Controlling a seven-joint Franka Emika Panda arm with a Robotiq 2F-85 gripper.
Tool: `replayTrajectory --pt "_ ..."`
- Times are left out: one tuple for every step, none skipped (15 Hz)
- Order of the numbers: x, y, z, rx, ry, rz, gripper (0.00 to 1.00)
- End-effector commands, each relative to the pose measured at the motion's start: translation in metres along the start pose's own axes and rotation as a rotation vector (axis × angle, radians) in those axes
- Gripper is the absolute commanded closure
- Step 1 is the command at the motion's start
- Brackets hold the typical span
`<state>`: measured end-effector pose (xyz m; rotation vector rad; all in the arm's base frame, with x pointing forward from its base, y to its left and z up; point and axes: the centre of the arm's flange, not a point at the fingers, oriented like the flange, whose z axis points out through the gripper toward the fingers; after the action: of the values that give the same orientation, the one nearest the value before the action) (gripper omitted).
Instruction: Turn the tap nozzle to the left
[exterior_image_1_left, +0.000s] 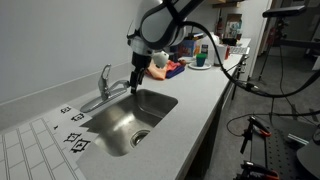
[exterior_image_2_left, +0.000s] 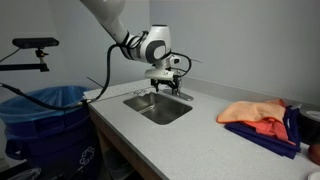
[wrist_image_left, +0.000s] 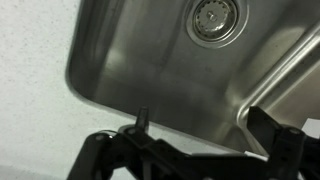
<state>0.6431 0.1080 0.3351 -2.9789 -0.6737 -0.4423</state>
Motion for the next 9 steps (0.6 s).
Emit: replayTrajectory --pt "0.026 -0.016 0.015 0.009 0.075 -0.019 0.0" --pt "0.028 -0.021 0.017 0.012 0.088 -0.027 0.0" --pt "0.031 -0.026 0.019 0.017 0.1 -0.035 0.0" --pt "0.034 -0.031 0.02 0.019 0.112 -0.042 0.0" --pt "0.037 -0.035 0.02 0.023 0.123 -0.047 0.0" --pt "0.039 -0.04 0.024 0.027 0.132 -0.052 0.0" --pt "0.042 -0.044 0.026 0.036 0.139 -0.053 0.0" --pt "0.044 -0.05 0.03 0.045 0.146 -0.054 0.0" --pt "0.046 -0.055 0.031 0.054 0.153 -0.057 0.0"
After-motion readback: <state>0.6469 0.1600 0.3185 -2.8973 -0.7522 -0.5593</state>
